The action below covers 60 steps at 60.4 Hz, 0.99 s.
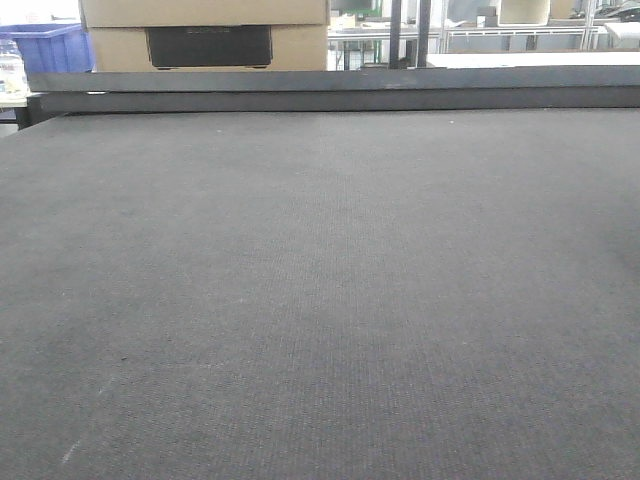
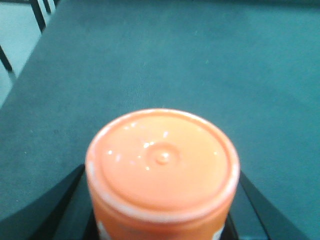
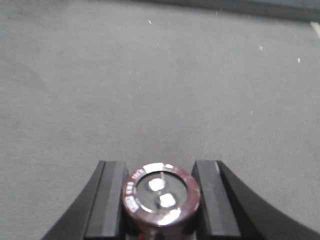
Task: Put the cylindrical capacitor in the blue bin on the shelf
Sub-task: 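Hold both objects raised while the base starts turning from the table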
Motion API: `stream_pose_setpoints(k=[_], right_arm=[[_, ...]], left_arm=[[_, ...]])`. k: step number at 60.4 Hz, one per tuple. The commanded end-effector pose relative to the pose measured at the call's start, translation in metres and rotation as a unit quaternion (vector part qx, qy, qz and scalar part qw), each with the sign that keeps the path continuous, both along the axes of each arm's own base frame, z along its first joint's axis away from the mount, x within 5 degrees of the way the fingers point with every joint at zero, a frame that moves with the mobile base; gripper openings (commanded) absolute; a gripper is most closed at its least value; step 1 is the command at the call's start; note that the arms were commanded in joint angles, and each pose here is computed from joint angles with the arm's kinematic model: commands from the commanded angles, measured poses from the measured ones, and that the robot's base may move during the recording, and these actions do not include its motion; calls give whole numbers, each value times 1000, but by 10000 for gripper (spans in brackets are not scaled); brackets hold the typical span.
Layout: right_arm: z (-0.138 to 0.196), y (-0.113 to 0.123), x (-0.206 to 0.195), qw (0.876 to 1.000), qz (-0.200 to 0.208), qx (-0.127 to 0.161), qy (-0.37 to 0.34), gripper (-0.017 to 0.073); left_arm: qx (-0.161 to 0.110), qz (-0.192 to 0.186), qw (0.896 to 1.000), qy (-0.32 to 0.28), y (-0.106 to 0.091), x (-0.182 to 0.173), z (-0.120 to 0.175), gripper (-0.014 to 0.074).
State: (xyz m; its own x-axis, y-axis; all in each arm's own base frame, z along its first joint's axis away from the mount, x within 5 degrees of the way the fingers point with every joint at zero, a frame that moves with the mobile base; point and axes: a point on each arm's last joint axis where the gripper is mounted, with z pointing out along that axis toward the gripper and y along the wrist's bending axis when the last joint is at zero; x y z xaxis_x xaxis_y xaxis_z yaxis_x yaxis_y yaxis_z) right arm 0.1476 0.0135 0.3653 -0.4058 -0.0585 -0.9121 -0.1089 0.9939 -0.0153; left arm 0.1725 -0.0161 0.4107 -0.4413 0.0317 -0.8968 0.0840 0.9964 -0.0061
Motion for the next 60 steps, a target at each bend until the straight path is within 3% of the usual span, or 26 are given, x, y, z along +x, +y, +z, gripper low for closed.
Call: stream_pose_setpoints(k=[1,12,27,38,60], right_arm=[[7,1,-13,1000,9,-6,-24,-153],[23,-1,-48,996,14,1,-90,-153],[43,-6,-88,985,13,8,-174,-153],[44,-6,-91,983,13,9,-182,-153],[43,-6,-91,983,13,10,-180,-153]], left_arm=[[-10,-6,1000,-27,0,-23,8,-111],[-20,-26,997,-67,-1,-58,11,-111],[-25,-102,990,-91,-13,-78,16,-111],[-12,-108,990,-94,-13,-78,16,-111],[-13,-108,989,-97,-13,-78,16,-111]])
